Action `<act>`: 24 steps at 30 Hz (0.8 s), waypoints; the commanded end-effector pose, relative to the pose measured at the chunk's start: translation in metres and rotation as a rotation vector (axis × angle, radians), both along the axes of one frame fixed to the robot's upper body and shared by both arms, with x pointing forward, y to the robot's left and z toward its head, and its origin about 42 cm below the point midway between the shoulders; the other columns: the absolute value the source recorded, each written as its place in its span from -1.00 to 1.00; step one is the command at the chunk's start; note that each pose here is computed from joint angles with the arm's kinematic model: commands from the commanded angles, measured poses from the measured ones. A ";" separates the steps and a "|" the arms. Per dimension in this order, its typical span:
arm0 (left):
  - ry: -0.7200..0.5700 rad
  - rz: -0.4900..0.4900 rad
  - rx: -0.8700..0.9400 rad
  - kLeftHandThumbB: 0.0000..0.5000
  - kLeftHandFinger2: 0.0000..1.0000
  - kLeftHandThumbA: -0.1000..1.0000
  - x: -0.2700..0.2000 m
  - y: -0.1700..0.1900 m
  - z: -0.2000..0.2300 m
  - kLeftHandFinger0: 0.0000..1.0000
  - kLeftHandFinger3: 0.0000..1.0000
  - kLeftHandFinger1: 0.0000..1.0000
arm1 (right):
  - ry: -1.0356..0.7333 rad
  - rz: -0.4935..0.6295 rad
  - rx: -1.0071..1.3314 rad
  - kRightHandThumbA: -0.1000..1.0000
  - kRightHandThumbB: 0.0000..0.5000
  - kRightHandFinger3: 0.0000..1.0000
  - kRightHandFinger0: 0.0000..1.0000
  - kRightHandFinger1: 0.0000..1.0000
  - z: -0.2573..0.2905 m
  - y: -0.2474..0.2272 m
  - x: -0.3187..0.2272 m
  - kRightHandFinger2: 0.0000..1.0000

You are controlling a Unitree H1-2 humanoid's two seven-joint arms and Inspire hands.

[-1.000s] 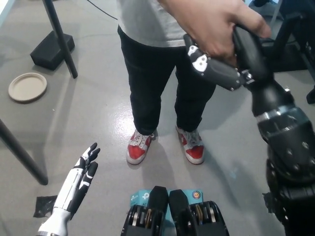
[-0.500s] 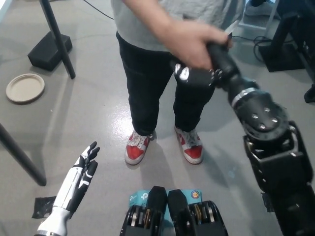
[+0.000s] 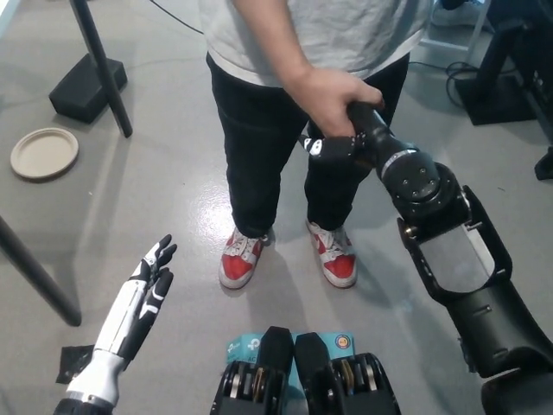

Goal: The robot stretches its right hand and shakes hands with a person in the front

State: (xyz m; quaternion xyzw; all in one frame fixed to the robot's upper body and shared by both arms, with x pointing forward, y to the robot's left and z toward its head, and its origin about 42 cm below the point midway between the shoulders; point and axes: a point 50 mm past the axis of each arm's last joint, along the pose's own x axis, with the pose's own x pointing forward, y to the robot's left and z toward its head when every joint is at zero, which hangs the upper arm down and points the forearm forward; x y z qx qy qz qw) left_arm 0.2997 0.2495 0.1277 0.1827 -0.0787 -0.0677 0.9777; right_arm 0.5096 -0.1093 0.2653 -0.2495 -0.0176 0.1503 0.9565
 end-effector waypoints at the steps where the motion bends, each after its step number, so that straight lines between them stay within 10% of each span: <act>1: -0.047 -0.021 0.017 -0.40 1.00 1.00 0.002 0.002 0.013 1.00 1.00 1.00 | -0.177 0.051 0.006 0.51 1.00 1.00 1.00 1.00 0.033 -0.001 -0.014 1.00; 13: -0.044 -0.022 0.016 -0.30 1.00 1.00 0.006 0.005 0.013 1.00 1.00 1.00 | -0.373 0.081 0.223 0.77 1.00 1.00 1.00 1.00 0.034 -0.079 -0.126 1.00; 24: -0.040 -0.015 0.025 -0.29 1.00 1.00 0.007 0.005 0.011 1.00 1.00 1.00 | -0.331 -0.006 0.377 0.55 1.00 1.00 1.00 1.00 -0.028 -0.145 -0.175 1.00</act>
